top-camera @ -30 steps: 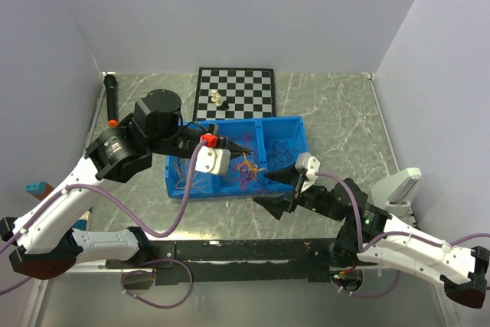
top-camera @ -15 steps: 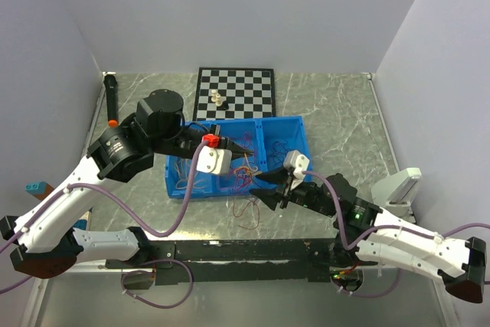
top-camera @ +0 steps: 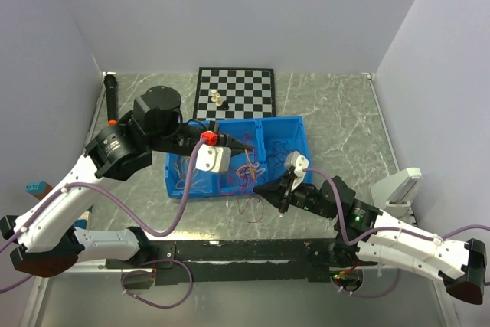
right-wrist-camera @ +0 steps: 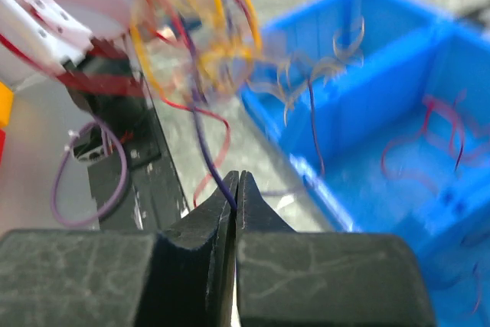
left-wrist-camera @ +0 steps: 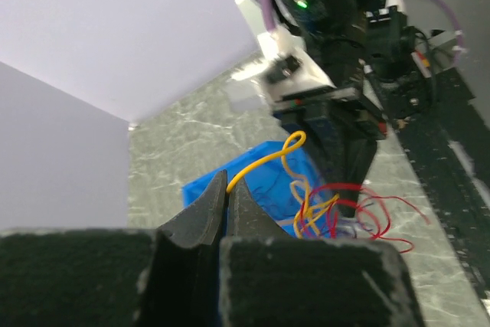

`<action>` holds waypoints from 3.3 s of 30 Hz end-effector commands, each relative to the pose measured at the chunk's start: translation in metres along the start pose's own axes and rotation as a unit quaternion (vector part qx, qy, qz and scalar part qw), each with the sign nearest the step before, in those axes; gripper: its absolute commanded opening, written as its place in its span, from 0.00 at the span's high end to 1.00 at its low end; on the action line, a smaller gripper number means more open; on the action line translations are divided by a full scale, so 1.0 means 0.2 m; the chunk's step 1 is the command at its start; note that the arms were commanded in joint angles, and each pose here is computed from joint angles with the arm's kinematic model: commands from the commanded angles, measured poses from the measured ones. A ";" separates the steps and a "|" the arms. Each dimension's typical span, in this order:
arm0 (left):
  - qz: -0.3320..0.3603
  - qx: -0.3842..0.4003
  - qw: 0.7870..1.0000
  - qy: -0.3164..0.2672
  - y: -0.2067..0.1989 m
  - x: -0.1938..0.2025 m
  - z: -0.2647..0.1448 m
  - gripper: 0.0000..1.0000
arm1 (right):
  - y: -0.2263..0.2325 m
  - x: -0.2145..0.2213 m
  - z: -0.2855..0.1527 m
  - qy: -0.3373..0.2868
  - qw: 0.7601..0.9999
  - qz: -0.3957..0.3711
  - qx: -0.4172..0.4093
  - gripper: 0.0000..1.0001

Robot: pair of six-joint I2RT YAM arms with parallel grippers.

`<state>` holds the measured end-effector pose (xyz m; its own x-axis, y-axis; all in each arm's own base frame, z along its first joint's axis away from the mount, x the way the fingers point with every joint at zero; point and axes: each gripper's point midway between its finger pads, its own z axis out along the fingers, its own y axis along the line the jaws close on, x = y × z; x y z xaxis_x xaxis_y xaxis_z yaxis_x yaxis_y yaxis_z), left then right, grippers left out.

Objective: Untangle the cables

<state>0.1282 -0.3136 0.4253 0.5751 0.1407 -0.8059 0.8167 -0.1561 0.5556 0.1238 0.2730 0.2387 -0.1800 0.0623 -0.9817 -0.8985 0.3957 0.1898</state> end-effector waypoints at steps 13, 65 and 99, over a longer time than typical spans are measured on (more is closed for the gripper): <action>0.298 -0.297 0.905 -0.062 0.58 -0.54 -0.36 0.99 | -0.22 0.73 -0.21 0.181 0.945 0.189 0.194 1.00; 0.532 -0.478 0.688 -0.124 0.81 -1.22 -0.68 0.99 | -0.14 0.17 -0.08 0.112 0.971 0.103 0.186 0.73; 0.472 -0.403 0.780 -0.087 0.68 -0.95 -0.41 0.99 | 0.11 -0.39 0.10 -0.080 0.996 -0.043 0.019 1.00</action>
<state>0.1356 -0.2962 0.6583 0.9838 0.1612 0.0781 -0.1523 0.5242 0.8378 0.1230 0.2982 0.2957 0.0067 0.0983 -0.9951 -0.9113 0.4104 0.0344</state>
